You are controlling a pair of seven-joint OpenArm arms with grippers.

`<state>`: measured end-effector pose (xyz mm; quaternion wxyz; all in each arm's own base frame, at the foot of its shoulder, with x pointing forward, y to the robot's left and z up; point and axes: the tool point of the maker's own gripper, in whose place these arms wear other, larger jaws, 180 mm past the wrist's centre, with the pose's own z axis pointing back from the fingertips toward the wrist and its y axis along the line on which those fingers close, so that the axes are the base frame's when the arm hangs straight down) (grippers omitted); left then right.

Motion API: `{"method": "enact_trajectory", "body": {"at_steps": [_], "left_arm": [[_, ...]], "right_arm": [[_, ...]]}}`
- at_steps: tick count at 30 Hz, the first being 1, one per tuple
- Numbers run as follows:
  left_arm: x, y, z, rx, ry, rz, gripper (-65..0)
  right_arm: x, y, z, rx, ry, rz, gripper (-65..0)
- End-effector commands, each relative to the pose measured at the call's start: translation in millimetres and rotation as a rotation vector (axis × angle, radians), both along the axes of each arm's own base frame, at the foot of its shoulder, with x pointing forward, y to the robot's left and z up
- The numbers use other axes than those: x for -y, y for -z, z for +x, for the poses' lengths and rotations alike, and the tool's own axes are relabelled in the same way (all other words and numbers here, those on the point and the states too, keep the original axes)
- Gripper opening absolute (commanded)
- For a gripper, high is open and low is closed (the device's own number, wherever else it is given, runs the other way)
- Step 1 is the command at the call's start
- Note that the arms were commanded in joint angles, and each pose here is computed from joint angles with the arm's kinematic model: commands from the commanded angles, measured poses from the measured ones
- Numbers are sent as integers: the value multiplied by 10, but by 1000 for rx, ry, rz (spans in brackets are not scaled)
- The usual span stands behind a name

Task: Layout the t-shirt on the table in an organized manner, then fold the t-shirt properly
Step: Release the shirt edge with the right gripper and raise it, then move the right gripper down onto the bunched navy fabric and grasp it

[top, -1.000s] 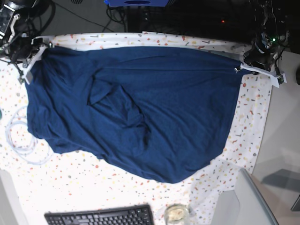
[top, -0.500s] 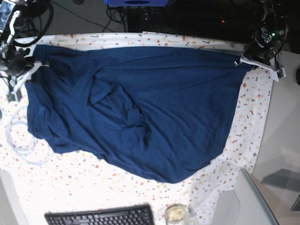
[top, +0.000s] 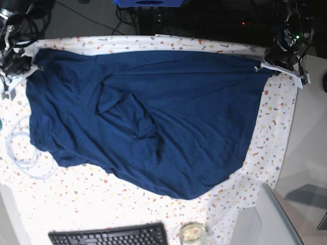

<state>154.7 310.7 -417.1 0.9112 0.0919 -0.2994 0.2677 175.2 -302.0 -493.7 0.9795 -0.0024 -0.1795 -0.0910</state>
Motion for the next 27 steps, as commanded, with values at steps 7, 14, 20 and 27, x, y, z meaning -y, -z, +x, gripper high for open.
{"method": "enact_trajectory", "body": {"at_steps": [7, 14, 20, 27], "left_arm": [[-19, -74, 35, 20, 15, 20, -650], [-64, -40, -54, 0, 2, 24, -650], [-71, -37, -68, -3, 0, 26, -502], [-185, -101, -120, 6, -33, 43, -135]], "right_arm": [[101, -209, -7, 51, -16, -58, -629], [-9, -670, 321, 198, -69, -122, -629], [-207, -822, 761, 279, -132, -107, -629], [-409, -1237, 1866, 416, -255, -95, -620]]}}
